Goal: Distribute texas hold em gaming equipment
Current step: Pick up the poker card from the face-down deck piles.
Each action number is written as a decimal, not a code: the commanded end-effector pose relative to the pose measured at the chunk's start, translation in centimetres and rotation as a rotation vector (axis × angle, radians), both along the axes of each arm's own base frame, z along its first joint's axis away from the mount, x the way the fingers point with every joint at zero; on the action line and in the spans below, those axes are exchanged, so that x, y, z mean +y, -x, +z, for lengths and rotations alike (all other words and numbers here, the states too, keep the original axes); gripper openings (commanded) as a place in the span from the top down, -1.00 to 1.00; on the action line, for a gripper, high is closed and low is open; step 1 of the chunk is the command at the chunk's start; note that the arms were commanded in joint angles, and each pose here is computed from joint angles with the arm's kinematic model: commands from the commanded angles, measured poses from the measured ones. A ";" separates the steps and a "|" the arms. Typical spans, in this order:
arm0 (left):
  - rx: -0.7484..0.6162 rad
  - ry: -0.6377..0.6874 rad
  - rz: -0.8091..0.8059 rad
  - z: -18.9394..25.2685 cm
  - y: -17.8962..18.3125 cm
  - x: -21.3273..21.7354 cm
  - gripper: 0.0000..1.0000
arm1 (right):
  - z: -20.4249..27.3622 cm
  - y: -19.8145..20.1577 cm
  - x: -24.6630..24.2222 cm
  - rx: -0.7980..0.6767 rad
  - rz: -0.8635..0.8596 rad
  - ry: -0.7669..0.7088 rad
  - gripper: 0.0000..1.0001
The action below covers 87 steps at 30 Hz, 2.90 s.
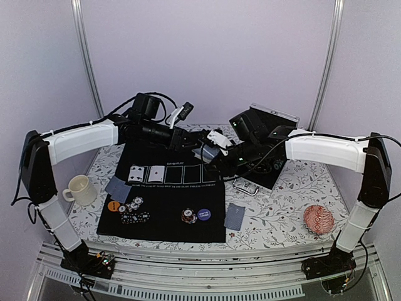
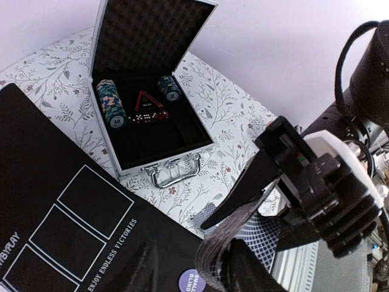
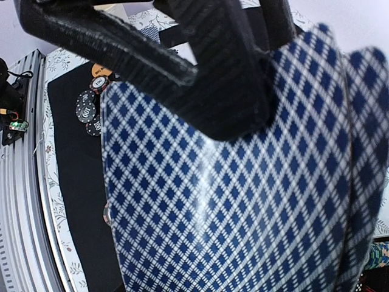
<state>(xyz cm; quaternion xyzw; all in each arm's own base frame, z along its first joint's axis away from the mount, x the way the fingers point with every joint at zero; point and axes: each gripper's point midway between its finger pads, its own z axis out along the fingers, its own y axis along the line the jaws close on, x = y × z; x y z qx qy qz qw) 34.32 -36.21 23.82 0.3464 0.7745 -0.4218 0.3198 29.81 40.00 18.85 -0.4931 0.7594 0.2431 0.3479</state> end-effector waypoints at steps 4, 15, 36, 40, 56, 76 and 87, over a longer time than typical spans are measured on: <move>-0.047 -0.028 0.009 1.1 0.3 0.6 0.50 | 1.5 -0.1 0.8 -0.040 0.015 -0.033 0.26; -0.089 -0.058 0.012 1.6 0.7 1.4 0.53 | 1.6 -0.3 0.9 -0.043 0.018 -0.032 0.26; -0.147 0.000 -0.059 3.8 2.6 1.6 1.00 | 1.4 -0.1 0.6 -0.041 0.011 -0.034 0.26; -0.156 0.025 -0.071 4.6 2.8 1.8 1.00 | 1.5 -0.2 0.3 -0.039 0.005 -0.037 0.26; -0.080 0.136 -0.040 5.1 1.4 2.9 1.00 | 1.7 -0.3 -0.1 -0.030 0.003 -0.048 0.26; -0.436 -0.228 0.261 3.8 -5.6 13.9 1.00 | 1.3 -1.4 -2.2 -0.026 -0.041 -0.027 0.26; -1.050 -0.907 0.167 -7.3 -10.2 12.0 1.00 | 1.5 -1.2 -2.8 -0.039 -0.048 -0.032 0.26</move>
